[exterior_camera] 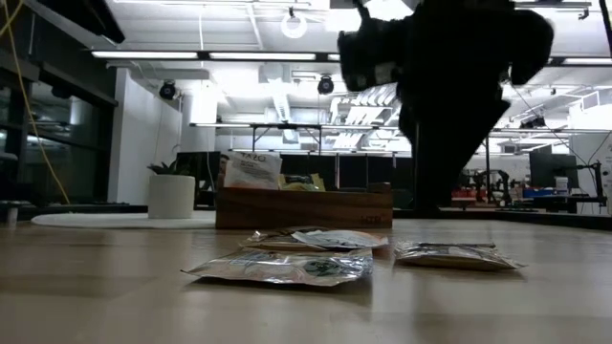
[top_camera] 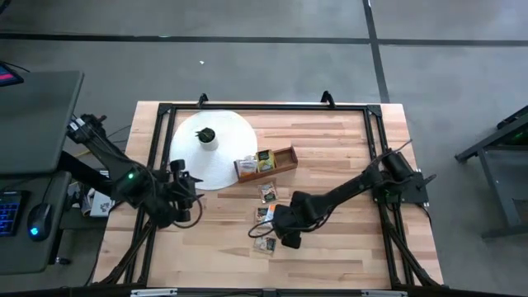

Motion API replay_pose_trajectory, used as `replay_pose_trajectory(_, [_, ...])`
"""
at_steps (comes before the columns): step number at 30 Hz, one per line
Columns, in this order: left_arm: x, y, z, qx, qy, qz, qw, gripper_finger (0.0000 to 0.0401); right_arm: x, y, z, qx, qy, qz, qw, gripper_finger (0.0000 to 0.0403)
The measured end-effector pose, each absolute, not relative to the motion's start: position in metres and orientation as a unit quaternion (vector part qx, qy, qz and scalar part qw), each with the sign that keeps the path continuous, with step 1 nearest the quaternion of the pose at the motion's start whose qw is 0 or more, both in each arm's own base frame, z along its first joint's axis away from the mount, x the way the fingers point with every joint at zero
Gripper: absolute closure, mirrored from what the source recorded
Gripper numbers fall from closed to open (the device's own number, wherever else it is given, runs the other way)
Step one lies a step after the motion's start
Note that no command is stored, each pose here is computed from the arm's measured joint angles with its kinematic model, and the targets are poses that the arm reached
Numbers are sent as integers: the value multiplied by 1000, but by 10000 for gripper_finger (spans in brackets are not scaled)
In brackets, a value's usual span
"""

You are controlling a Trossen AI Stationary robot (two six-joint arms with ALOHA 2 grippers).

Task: Pick & Place Tea
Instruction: Put the brown tea bag into the right section of the wooden organizer

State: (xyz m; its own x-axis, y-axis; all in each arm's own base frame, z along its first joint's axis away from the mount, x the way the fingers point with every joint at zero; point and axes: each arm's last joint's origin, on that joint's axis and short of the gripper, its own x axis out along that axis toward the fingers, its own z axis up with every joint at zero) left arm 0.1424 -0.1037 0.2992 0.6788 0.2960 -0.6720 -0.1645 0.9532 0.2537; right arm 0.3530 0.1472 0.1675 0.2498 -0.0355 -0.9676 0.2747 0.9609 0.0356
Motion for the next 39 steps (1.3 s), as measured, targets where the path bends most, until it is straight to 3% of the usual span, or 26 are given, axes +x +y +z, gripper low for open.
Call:
replay_pose_trajectory(26, [140,-106,298,98,370,128,915,206,365,143,129,146,649,-76,742,193])
replay_pose_trajectory(39, [141,-106,298,94,370,130,915,206,366,141,128,138,651,-75,743,326])
